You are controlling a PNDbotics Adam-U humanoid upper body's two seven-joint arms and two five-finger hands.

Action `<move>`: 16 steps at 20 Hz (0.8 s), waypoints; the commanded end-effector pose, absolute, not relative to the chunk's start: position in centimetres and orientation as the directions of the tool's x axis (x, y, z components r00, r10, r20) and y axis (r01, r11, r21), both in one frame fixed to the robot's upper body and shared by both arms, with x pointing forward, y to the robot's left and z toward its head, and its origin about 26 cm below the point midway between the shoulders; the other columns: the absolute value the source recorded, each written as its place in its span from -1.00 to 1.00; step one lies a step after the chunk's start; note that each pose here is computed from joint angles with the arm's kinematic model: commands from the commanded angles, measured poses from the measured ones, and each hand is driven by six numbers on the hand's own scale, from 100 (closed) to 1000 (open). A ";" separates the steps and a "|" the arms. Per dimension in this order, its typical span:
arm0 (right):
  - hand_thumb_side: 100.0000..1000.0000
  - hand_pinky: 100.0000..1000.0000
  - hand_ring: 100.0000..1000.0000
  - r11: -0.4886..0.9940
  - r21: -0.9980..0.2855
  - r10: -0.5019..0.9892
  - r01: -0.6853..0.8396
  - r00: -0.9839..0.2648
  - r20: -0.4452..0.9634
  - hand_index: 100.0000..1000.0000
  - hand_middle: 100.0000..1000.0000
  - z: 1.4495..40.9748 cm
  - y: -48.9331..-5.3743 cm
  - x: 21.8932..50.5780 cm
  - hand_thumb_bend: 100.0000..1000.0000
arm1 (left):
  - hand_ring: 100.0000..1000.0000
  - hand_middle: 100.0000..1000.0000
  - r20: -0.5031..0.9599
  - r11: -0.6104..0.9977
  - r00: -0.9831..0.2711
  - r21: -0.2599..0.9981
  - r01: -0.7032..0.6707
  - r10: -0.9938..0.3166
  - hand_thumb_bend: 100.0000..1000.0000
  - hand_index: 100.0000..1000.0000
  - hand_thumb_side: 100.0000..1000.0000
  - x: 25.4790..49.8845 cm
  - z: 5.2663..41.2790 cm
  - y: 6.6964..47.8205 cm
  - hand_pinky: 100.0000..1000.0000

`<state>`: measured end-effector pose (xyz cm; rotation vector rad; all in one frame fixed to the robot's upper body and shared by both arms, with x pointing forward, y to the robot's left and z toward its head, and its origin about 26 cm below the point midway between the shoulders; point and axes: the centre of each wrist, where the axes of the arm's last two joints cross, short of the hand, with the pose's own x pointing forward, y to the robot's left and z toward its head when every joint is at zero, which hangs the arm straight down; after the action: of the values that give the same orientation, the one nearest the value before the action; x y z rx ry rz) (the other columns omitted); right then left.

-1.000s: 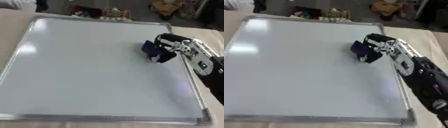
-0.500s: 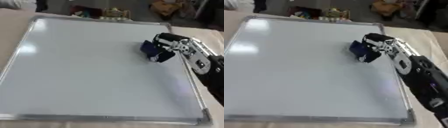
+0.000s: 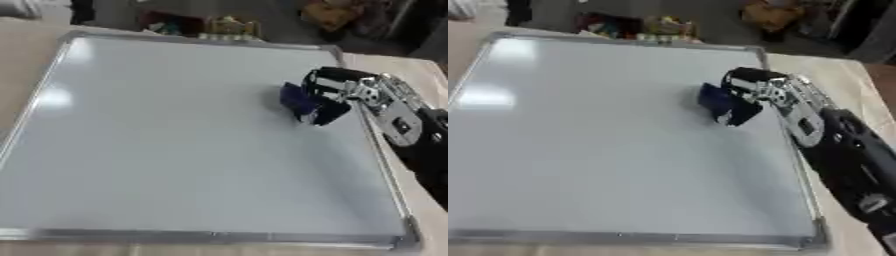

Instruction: Wipe the whiteboard clean with a brush.

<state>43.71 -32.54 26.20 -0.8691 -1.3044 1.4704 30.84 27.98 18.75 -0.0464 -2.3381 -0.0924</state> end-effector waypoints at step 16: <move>-0.67 0.35 0.65 0.060 -0.983 0.951 -0.172 -0.290 0.108 -0.92 0.27 27.3 -33.0 43.4 -0.50 | -0.40 -0.20 0.702 0.996 -0.712 0.061 0.069 0.006 -0.75 -0.18 0.72 30.7 19.6 28.0 -0.10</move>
<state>43.67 -32.59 26.29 -0.8429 -1.3220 1.4433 30.85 27.97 18.77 -0.0546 -2.3368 -0.0865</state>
